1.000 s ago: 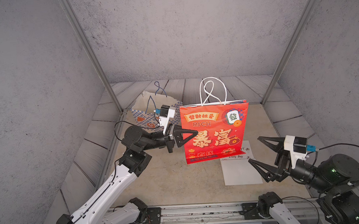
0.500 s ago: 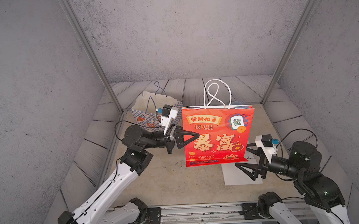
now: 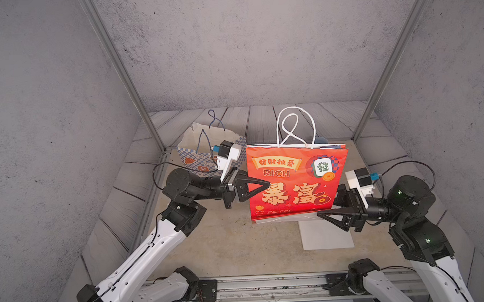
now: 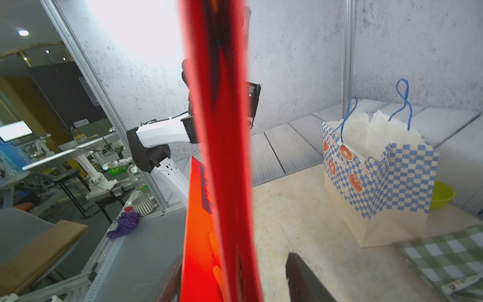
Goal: Put away the paper bag
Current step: Press the paper bag.
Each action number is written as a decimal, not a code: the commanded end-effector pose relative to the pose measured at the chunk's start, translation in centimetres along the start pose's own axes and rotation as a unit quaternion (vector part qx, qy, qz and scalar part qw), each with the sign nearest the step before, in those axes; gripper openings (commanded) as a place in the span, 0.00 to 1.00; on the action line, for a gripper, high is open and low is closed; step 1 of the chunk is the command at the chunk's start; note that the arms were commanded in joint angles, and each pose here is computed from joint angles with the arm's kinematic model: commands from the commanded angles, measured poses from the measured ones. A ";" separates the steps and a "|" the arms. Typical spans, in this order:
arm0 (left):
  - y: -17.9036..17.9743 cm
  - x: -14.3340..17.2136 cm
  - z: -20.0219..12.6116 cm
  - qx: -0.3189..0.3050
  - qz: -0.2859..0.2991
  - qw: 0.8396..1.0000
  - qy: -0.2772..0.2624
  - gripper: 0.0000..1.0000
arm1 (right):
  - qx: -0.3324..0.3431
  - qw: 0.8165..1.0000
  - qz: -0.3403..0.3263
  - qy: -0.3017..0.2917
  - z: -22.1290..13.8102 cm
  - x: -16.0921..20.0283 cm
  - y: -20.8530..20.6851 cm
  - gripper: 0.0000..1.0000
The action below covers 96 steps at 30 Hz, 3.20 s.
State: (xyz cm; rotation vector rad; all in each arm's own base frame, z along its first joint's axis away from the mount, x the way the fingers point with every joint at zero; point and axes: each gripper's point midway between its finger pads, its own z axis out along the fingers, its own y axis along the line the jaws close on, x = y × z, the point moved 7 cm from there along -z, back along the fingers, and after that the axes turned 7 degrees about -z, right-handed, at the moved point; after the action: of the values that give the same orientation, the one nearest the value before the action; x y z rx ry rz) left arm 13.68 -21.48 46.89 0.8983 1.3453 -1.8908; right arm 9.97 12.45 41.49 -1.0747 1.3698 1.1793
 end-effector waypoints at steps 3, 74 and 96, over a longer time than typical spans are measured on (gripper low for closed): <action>-1.3 -1.0 0.2 0.017 0.021 1.000 -0.013 0.00 | -0.019 1.000 -0.007 -0.005 0.1 -0.4 0.3 0.46; 1.9 4.9 -1.3 -0.049 0.125 0.990 0.036 0.44 | -0.024 0.999 -0.024 -0.024 0.7 -3.6 -0.9 0.00; 0.8 2.8 -0.7 -0.058 0.135 0.989 0.020 0.41 | -0.024 1.000 -0.013 -0.011 0.7 -3.0 -1.0 0.00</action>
State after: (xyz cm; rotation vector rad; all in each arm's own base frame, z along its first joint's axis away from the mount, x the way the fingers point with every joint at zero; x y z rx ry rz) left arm 13.26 -21.52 42.22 1.0025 1.3501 -1.5860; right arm 11.58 13.00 44.30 -1.0876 1.3250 1.2001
